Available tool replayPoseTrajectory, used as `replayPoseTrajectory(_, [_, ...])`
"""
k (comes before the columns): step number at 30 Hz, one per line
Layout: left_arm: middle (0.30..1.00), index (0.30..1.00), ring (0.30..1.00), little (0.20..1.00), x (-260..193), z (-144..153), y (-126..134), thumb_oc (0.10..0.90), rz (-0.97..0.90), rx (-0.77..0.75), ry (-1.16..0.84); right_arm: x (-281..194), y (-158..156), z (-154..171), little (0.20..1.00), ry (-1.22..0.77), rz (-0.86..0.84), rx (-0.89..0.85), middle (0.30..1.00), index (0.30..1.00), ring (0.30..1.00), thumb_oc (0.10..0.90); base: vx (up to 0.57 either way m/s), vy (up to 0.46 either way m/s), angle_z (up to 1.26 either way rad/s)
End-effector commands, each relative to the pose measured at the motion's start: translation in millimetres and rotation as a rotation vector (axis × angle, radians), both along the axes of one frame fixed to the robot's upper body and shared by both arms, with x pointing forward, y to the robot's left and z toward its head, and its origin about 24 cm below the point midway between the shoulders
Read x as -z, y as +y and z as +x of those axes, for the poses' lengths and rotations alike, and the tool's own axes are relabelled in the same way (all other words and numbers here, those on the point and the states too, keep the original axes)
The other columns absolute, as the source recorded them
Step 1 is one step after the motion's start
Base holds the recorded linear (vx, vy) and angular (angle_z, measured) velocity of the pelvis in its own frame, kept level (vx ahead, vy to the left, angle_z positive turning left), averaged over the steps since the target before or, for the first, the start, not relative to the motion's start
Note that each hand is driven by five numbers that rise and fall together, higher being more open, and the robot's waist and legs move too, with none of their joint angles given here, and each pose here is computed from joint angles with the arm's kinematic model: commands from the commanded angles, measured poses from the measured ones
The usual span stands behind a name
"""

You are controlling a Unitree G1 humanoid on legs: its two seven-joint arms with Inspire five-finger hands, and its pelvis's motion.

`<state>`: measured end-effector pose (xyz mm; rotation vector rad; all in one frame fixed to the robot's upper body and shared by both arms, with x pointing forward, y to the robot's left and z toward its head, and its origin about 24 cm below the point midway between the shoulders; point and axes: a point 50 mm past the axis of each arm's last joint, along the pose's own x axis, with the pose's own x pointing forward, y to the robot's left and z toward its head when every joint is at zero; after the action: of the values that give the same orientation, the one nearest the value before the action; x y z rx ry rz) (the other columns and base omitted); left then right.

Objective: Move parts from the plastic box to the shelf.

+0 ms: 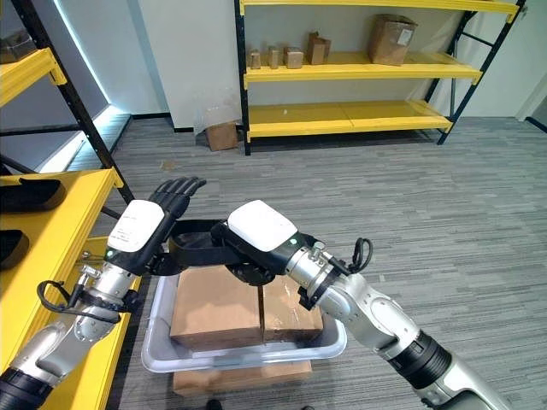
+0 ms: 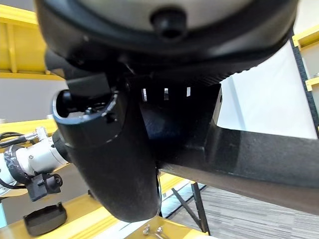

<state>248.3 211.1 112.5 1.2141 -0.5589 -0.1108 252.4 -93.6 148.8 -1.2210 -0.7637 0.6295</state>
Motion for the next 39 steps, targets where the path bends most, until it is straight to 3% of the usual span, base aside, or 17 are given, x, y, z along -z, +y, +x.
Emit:
replayPoseTrajectory(1, [1.0,1.0,1.0,1.0,-50,6,1,0.9,0.029,0.035,-0.291,-71,31,-25,0.3,-0.277,0.17,-0.249,0.3,0.3,0.3,0.4,0.0,0.0,0.0])
replayPoseTrajectory(6, [1.0,1.0,1.0,1.0,-44,1,16,0.9,0.041,0.021,-0.298,-69,29,-23,0.3,-0.283,0.151,-0.243,0.3,0.3,0.3,0.4,0.0,0.0,0.0])
replayPoseTrajectory(9, [1.0,1.0,1.0,1.0,-43,0,14,0.9,0.038,0.05,-0.285,-70,29,-23,0.3,-0.29,0.154,-0.248,0.3,0.3,0.3,0.4,0.0,0.0,0.0])
replayPoseTrajectory(11, [1.0,1.0,1.0,1.0,-35,-4,-8,0.9,0.102,0.202,-0.221,-69,30,-19,0.3,-0.301,0.121,-0.216,0.3,0.3,0.3,0.4,0.0,0.0,0.0])
replayPoseTrajectory(13, [1.0,1.0,1.0,1.0,-33,-6,-11,0.9,0.146,0.231,-0.217,-68,28,-11,0.3,-0.293,0.084,-0.183,0.3,0.3,0.3,0.4,0.0,0.0,0.0])
replayPoseTrajectory(20, [1.0,1.0,1.0,1.0,-35,-10,0,0.9,0.286,0.272,-0.268,-62,15,8,0.3,-0.271,-0.018,-0.084,0.3,0.3,0.3,0.4,0.0,0.0,0.0])
replayPoseTrajectory(33, [1.0,1.0,1.0,1.0,-75,-12,27,0.9,0.502,0.24,-0.448,-80,-5,29,0.3,-0.257,-0.14,-0.007,0.3,0.3,0.3,0.4,0.0,0.0,0.0])
replayPoseTrajectory(39, [1.0,1.0,1.0,1.0,-82,-9,22,0.9,0.509,0.255,-0.45,-89,1,26,0.3,-0.24,-0.141,-0.045,0.3,0.3,0.3,0.4,0.0,0.0,0.0])
